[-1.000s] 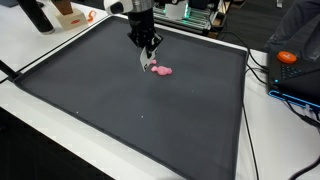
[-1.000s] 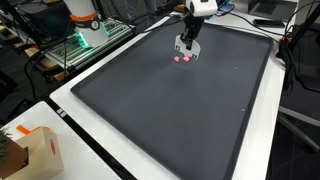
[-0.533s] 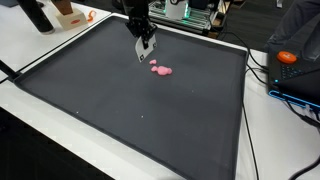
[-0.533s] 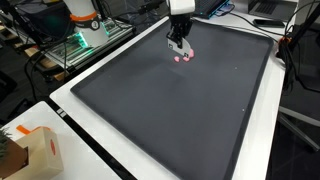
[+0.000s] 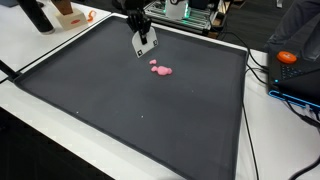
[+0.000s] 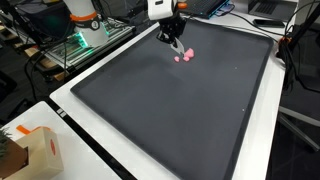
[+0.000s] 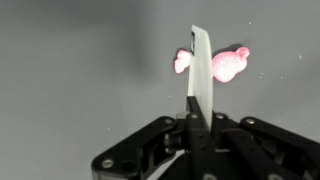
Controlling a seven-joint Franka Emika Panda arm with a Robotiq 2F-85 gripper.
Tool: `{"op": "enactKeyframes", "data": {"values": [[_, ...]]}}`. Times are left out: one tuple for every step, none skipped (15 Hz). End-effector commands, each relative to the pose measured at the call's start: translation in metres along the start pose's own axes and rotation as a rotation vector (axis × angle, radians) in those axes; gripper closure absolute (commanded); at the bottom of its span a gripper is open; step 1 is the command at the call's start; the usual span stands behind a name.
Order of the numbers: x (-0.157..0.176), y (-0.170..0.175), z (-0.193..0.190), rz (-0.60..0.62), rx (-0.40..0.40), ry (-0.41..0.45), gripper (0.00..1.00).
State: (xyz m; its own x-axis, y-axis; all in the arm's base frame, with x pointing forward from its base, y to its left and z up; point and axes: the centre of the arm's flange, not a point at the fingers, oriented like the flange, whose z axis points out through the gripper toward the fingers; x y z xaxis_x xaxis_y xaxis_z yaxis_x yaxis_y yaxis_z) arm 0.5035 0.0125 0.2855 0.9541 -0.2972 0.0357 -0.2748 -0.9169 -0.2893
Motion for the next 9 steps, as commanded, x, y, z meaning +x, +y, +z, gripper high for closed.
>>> {"op": "enactKeyframes", "data": {"values": [[-0.0187,0.0179,-0.0033,0.043,0.074,0.019,0.99],[-0.0204,0.0197,-0.0027,0.054,0.089,0.018,0.99],[-0.0216,0.0208,-0.0023,0.062,0.103,0.018,0.99],[-0.0226,0.022,-0.0015,0.071,0.112,0.017,0.99],[-0.0241,0.0233,-0.0004,0.077,0.122,0.017,0.99],[-0.0251,0.0246,0.0007,0.081,0.13,0.017,0.99],[-0.0251,0.0254,0.0028,0.086,0.136,0.013,0.99],[-0.0252,0.0256,0.0043,0.087,0.141,0.011,0.99],[-0.025,0.0251,0.0057,0.086,0.145,0.01,0.99]]}}
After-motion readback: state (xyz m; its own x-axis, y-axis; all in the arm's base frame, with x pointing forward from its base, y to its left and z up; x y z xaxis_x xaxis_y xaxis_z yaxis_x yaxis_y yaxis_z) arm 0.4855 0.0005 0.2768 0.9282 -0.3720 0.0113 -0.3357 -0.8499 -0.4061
